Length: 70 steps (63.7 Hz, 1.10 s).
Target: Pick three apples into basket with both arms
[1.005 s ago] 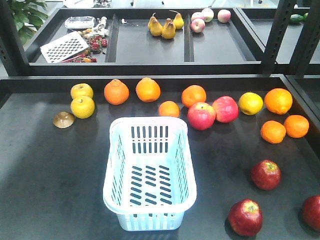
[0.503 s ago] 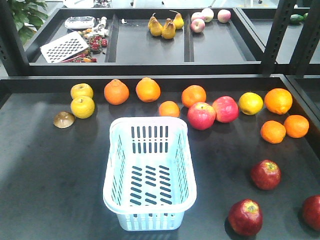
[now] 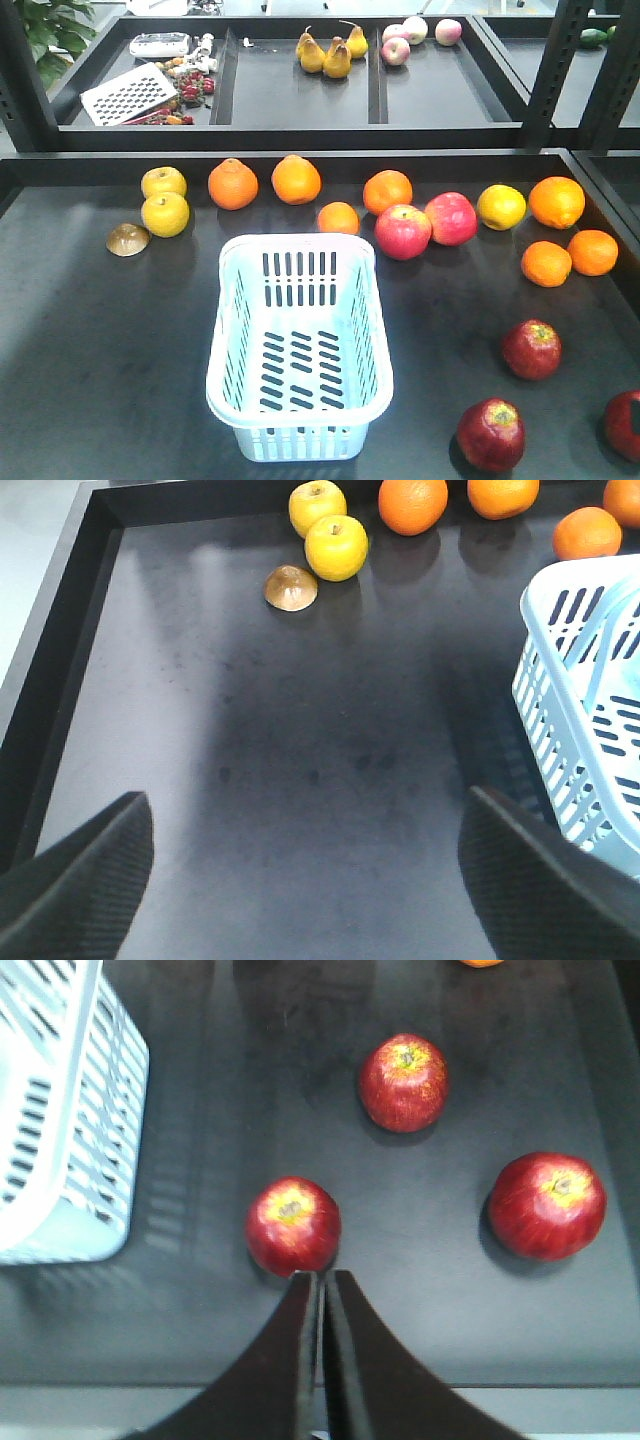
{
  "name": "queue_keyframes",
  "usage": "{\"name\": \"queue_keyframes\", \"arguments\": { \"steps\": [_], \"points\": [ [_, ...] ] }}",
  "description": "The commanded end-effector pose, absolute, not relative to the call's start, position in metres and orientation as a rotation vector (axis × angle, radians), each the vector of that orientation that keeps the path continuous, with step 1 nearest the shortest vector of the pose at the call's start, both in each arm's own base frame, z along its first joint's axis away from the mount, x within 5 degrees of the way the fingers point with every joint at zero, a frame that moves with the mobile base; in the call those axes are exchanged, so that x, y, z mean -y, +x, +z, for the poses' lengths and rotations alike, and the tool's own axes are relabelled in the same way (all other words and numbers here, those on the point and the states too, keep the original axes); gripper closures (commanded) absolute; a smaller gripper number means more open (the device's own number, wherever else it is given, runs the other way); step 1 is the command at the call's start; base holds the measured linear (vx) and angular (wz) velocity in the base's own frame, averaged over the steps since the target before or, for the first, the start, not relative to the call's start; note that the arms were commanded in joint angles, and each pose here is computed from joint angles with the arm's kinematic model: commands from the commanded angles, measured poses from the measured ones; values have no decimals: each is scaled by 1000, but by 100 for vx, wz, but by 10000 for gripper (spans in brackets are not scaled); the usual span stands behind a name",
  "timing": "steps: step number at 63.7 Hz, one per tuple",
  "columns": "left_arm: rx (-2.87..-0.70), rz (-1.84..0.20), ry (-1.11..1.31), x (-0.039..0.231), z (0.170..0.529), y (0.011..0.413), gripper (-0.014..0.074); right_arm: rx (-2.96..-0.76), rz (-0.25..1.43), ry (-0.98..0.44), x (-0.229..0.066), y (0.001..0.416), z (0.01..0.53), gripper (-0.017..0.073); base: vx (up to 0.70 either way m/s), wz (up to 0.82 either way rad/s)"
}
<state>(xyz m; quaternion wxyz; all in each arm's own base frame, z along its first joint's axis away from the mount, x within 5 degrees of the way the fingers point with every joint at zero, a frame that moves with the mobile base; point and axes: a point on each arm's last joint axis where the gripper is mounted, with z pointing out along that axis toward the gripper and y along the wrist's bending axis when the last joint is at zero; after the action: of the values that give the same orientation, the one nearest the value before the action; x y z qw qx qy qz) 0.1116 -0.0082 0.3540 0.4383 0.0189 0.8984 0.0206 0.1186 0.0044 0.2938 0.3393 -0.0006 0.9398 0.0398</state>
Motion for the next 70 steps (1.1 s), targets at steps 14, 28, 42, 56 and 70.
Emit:
{"name": "queue_keyframes", "arguments": {
  "steps": [14, 28, 42, 56, 70],
  "points": [
    [-2154, 44, 46, 8, 365, 113, 7, -2390, 74, -66, -4, 123, 305, 140, 0, 0],
    [-2154, 44, 46, 8, 365, 113, 7, -2411, 73, -76, -4, 128, 302, -139, 0, 0],
    [-2154, 44, 46, 8, 365, 113, 7, -2515, 129, -92, -5, 160, 282, -123, 0, 0],
    [-2154, 44, 46, 8, 365, 113, 7, -2617, 241, -172, -11, 204, 244, -69, 0, 0],
    [-2154, 44, 46, 8, 365, 113, 7, -2730, 306, -166, -16, 232, 215, -64, 0, 0]
  ]
}}
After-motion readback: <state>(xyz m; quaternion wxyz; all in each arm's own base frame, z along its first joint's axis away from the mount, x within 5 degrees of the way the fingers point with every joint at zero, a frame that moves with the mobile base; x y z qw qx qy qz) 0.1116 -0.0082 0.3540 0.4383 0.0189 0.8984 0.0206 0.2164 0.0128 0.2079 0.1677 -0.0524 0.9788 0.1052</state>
